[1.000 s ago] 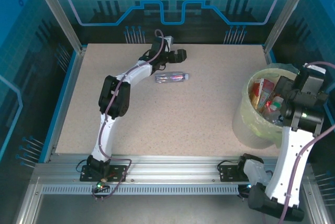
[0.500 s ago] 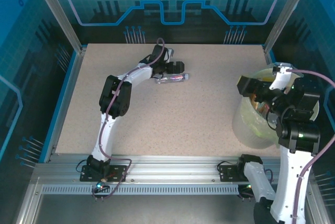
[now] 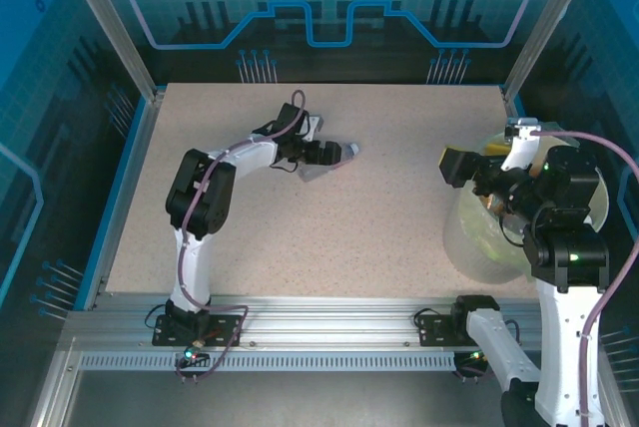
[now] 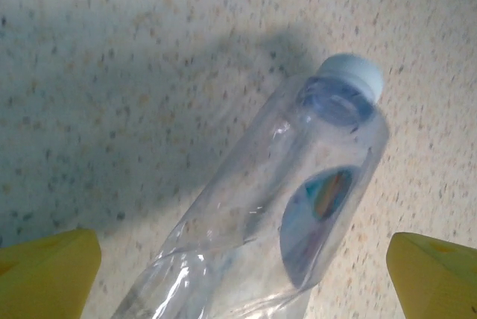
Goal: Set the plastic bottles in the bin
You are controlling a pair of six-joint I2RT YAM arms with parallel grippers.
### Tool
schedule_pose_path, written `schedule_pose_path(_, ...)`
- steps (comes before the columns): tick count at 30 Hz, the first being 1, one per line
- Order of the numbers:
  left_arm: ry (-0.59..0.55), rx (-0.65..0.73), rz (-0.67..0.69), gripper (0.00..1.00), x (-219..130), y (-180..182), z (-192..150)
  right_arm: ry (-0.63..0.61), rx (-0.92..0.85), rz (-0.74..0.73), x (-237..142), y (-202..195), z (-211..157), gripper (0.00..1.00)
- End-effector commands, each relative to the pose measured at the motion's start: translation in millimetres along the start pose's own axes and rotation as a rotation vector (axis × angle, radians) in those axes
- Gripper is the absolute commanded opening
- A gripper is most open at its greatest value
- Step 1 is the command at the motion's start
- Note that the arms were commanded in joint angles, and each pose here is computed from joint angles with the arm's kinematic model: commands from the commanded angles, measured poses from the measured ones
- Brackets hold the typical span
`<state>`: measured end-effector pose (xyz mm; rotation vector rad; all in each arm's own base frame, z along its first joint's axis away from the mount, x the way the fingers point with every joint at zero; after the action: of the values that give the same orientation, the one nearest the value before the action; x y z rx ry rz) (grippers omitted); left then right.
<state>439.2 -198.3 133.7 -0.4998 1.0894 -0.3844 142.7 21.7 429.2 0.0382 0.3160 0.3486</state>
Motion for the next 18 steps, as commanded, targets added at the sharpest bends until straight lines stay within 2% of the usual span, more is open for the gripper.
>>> schedule_pose_path(1,0.013,0.076,0.025,0.99,-16,-4,-14,-0.007,-0.009,-0.004,4,0,2,1.0)
schedule_pose_path(7,0.054,0.208,0.213,0.94,-11,-9,-47,0.005,-0.009,-0.029,8,-2,1,1.0)
schedule_pose_path(13,0.121,0.314,0.261,0.86,6,-22,-66,0.008,-0.009,-0.039,8,-3,0,1.0)
schedule_pose_path(18,0.101,0.367,0.325,0.78,16,-34,-74,0.012,-0.011,-0.055,6,-3,-1,1.0)
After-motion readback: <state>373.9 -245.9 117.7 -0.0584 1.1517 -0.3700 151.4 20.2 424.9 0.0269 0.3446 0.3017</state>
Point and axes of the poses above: each hand's point on the last joint's axis, 136 mm out from that joint toward the fingers, its own x axis out along the fingers, its own y axis along the line the jaws close on, z = x × y, the point moved 10 cm from there along -x, back along the fingers, and after that the axes turned 15 degrees about -x, right-handed, at the moved point
